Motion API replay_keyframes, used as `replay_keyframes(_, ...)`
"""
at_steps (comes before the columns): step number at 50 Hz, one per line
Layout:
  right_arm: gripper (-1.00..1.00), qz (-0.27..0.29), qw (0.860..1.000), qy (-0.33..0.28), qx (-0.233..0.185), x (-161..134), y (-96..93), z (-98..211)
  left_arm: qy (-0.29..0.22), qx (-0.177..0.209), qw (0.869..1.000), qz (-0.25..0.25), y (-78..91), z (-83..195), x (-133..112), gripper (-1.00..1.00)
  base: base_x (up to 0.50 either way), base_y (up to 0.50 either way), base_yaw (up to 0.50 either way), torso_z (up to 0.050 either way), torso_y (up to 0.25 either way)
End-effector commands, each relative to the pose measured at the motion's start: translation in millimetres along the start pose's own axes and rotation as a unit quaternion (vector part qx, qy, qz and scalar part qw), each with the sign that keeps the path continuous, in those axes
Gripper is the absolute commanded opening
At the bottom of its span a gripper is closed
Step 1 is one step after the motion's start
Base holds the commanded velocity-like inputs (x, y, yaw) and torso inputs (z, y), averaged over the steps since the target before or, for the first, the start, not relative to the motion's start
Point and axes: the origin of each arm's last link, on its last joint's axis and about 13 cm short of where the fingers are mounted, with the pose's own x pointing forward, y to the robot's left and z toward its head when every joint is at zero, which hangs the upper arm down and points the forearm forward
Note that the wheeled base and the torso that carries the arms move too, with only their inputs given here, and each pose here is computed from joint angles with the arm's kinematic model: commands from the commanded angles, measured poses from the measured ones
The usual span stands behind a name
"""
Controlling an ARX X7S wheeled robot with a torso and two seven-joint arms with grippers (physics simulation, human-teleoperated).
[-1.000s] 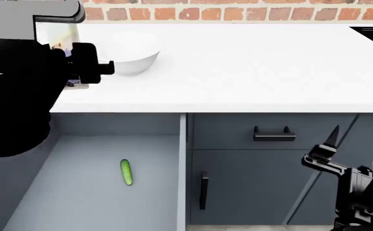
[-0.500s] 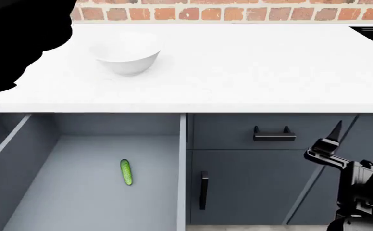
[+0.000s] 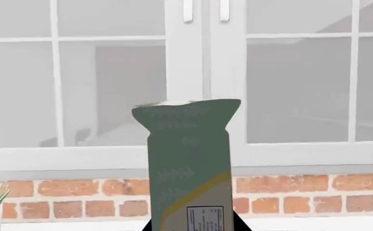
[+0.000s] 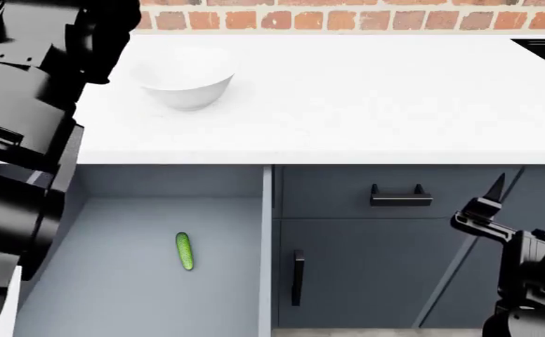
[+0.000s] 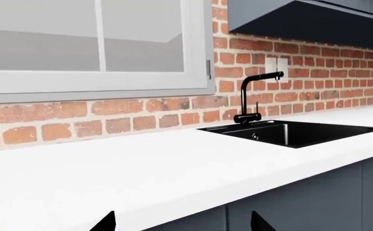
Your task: Place the bar in the bowl and close the drawer.
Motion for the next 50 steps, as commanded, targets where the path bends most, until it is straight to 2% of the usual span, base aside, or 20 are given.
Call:
replay_keyframes(1, 1.00, 0.000, 1.000, 0.005, 0.003, 7.6, 0.1, -3.3, 0.014, 0.001, 1.000, -0.015, -11.3, -12.3, 3.1, -1.00, 0.00, 0.00, 0.00, 0.000, 0.000)
replay_keyframes(10, 1.00, -0.001, 1.000, 0.008, 0.006, 16.7, 0.9, -5.4, 0.016, 0.006, 1.000, -0.013, -14.0, -13.7, 3.2, -1.00, 0.00, 0.00, 0.00, 0.000, 0.000)
replay_keyframes(50, 1.00, 0.008, 1.000, 0.020, 0.016, 18.2, 1.2, -16.5, 0.011, 0.030, 0.999, -0.032, -23.2, -4.0, 3.2, -1.00, 0.00, 0.00, 0.00, 0.000, -0.092)
